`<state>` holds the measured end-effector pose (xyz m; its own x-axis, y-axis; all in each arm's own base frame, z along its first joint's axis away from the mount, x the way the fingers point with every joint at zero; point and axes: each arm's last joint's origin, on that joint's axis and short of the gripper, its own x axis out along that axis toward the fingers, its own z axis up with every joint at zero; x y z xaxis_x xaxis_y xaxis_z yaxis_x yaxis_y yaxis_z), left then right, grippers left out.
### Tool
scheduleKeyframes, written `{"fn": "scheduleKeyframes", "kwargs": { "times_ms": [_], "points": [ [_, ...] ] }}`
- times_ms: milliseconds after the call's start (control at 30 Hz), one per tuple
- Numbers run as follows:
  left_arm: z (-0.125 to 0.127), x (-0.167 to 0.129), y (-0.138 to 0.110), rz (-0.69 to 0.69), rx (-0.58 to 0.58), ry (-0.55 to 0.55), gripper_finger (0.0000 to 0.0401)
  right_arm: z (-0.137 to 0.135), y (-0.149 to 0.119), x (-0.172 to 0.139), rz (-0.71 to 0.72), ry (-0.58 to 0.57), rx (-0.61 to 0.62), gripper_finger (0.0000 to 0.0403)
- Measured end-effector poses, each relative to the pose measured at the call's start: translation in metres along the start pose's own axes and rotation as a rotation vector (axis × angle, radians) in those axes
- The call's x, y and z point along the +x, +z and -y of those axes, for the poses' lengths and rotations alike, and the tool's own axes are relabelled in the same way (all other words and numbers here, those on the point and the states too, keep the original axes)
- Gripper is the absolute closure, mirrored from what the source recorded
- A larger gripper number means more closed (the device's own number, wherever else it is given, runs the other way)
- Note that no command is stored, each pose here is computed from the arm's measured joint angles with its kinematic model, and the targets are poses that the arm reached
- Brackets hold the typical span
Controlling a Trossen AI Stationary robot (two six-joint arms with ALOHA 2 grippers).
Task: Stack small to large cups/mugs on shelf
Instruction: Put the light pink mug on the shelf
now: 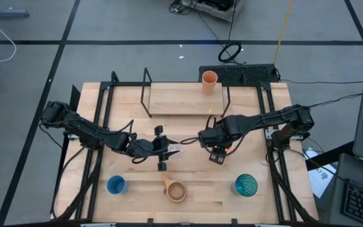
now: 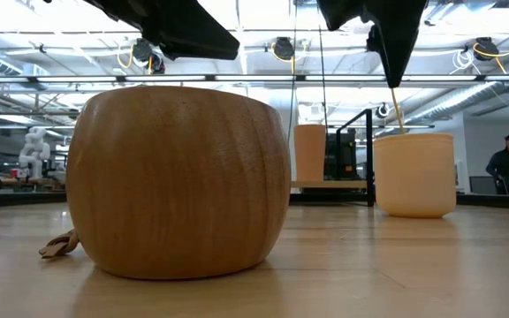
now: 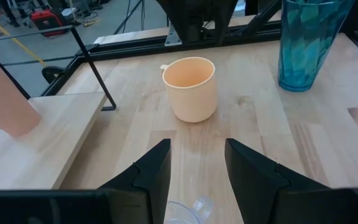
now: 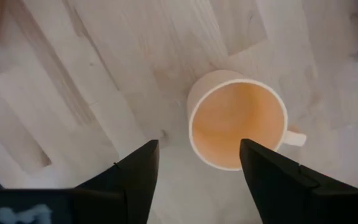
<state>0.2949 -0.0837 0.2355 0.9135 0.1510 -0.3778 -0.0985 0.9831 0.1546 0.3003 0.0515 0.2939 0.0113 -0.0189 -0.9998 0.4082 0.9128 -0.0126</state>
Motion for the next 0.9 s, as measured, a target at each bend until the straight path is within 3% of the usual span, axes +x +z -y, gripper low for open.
{"fn": "scheduleKeyframes", "kwargs": {
  "times_ms": [200,900],
  "points": [
    [0.000,0.000,0.000,0.000,-0.005,0.000,0.0247,0.001,-0.001,0.013,-0.010,-0.022,0.020,0.0163],
    [0.003,-0.001,0.000,0.002,0.000,-0.009,0.0247,-0.013,-0.009,0.041,0.007,-0.011,-0.078,0.0163]
  ]
}}
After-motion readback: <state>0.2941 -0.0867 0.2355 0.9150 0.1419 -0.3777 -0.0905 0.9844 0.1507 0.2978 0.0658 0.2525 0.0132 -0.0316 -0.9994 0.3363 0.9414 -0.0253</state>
